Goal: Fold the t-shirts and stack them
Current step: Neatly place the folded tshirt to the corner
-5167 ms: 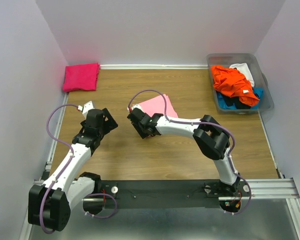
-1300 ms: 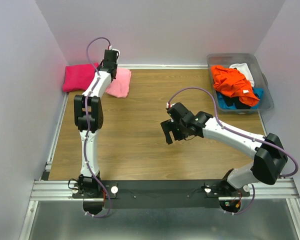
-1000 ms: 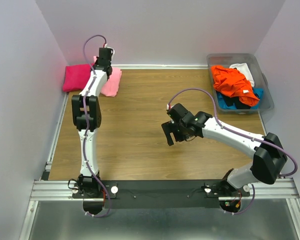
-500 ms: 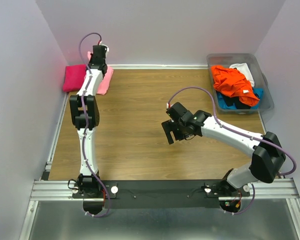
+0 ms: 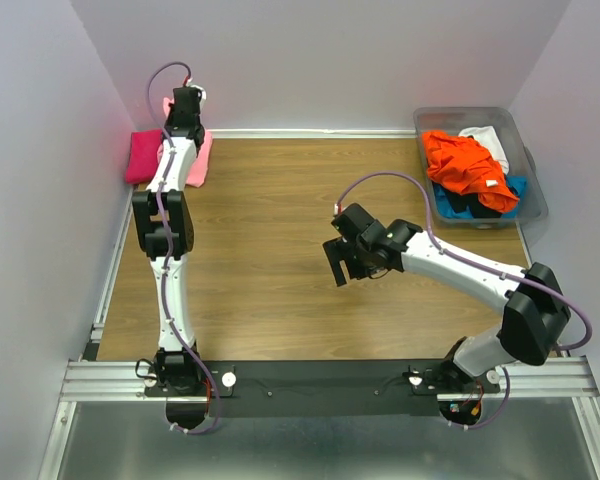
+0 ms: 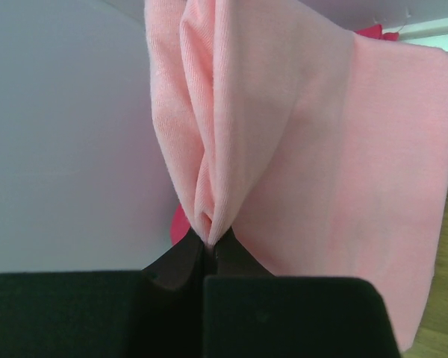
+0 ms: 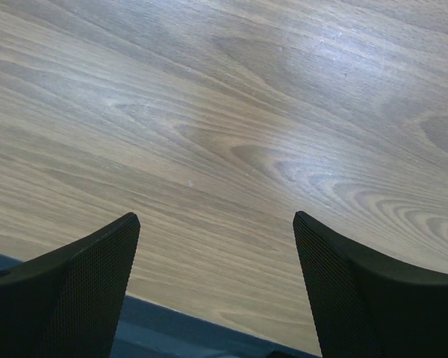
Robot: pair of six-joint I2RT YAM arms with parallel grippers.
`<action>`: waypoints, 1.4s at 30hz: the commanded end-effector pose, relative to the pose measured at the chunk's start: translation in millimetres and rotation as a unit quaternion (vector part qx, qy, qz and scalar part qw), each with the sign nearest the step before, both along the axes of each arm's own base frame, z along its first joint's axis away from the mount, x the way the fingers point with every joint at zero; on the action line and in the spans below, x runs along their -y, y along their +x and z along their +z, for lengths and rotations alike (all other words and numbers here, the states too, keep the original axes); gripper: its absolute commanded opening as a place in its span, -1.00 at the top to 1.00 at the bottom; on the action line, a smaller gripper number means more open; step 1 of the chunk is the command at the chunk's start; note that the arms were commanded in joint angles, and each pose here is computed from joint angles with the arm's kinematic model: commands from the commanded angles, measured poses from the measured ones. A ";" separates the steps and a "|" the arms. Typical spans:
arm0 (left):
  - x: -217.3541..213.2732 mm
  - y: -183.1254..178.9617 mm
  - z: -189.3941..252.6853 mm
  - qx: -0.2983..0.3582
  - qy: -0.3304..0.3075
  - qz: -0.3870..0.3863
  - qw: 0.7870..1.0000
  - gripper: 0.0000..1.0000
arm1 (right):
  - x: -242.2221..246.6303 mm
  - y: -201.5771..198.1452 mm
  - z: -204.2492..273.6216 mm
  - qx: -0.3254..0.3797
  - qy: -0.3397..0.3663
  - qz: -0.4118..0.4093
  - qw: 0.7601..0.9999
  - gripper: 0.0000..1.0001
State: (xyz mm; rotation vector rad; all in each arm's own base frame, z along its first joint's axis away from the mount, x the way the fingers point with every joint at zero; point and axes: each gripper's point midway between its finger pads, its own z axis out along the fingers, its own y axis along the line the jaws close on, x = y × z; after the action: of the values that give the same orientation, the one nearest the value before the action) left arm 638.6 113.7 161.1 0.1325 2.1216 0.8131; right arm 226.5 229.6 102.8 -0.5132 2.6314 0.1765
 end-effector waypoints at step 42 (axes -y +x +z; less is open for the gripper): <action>-85.5 8.5 31.7 0.087 0.052 0.082 0.991 1.00 | -1.5 6.2 -22.5 -0.030 -0.046 0.019 0.998 -0.81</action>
State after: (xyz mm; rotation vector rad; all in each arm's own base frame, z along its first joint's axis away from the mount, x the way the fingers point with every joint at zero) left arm 640.9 183.0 197.0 -0.0236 1.9878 0.9357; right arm 229.7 231.6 77.8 -0.5791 2.6897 0.1045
